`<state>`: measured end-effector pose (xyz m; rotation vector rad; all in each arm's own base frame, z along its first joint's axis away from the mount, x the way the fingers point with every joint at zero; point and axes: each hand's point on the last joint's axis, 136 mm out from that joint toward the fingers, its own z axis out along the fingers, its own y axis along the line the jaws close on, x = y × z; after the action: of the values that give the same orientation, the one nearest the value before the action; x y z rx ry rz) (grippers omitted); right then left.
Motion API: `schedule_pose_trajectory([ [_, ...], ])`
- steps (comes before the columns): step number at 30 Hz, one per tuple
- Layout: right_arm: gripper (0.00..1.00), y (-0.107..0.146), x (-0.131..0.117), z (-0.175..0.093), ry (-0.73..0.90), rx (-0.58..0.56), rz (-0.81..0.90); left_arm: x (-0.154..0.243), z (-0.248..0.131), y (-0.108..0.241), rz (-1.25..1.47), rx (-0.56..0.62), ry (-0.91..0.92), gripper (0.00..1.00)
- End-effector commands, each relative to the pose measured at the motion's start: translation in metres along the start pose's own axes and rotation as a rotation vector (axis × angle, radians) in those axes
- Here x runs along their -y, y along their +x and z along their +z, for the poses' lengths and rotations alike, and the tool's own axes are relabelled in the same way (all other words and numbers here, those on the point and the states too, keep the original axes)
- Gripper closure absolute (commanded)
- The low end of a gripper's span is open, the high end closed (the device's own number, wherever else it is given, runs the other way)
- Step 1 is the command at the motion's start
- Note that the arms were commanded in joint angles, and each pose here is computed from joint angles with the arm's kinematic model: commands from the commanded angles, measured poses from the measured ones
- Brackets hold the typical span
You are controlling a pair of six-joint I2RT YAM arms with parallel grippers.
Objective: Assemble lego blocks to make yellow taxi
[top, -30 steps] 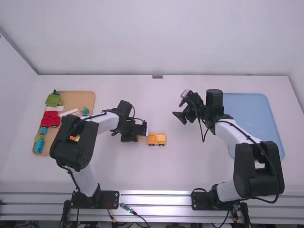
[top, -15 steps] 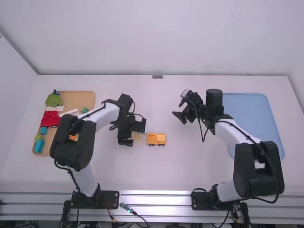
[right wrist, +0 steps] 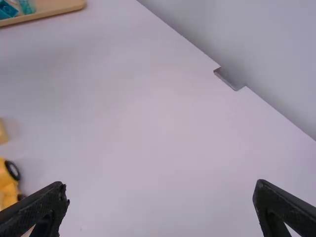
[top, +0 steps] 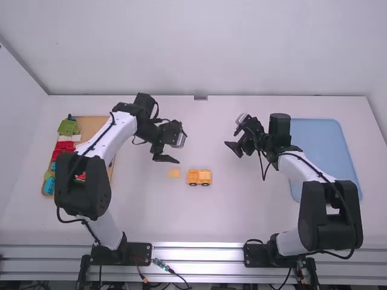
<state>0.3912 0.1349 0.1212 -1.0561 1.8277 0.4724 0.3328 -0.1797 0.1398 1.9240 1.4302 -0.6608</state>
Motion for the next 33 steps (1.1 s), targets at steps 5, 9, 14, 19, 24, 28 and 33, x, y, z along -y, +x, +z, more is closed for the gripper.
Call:
schedule_pose_trajectory([
  [5,0.01,-0.015,-0.018,-0.022,-0.153,0.118,-0.097,0.036,0.049,0.012,-0.119,0.233,-0.006,0.01],
  [9,0.01,-0.003,-0.033,-0.021,-0.198,0.110,-0.153,0.043,0.070,0.042,-0.247,0.185,-0.070,0.01],
  [14,0.01,0.009,-0.064,-0.017,-0.269,0.156,-0.245,0.058,0.071,0.053,-0.240,0.256,-0.117,0.01],
  [19,0.01,0.018,-0.086,-0.008,-0.289,0.179,-0.264,0.059,0.066,0.075,-0.343,0.242,-0.185,0.01],
  [24,0.01,0.026,-0.110,0.012,-0.337,0.216,-0.256,0.058,0.050,0.089,-0.334,0.269,-0.260,0.01],
  [28,0.01,0.035,-0.124,0.032,-0.399,0.228,-0.204,0.070,0.040,0.088,-0.265,0.323,-0.260,0.01],
  [33,0.01,0.052,-0.147,0.046,-0.478,0.212,-0.181,0.083,0.048,0.090,-0.209,0.335,-0.236,0.01],
])
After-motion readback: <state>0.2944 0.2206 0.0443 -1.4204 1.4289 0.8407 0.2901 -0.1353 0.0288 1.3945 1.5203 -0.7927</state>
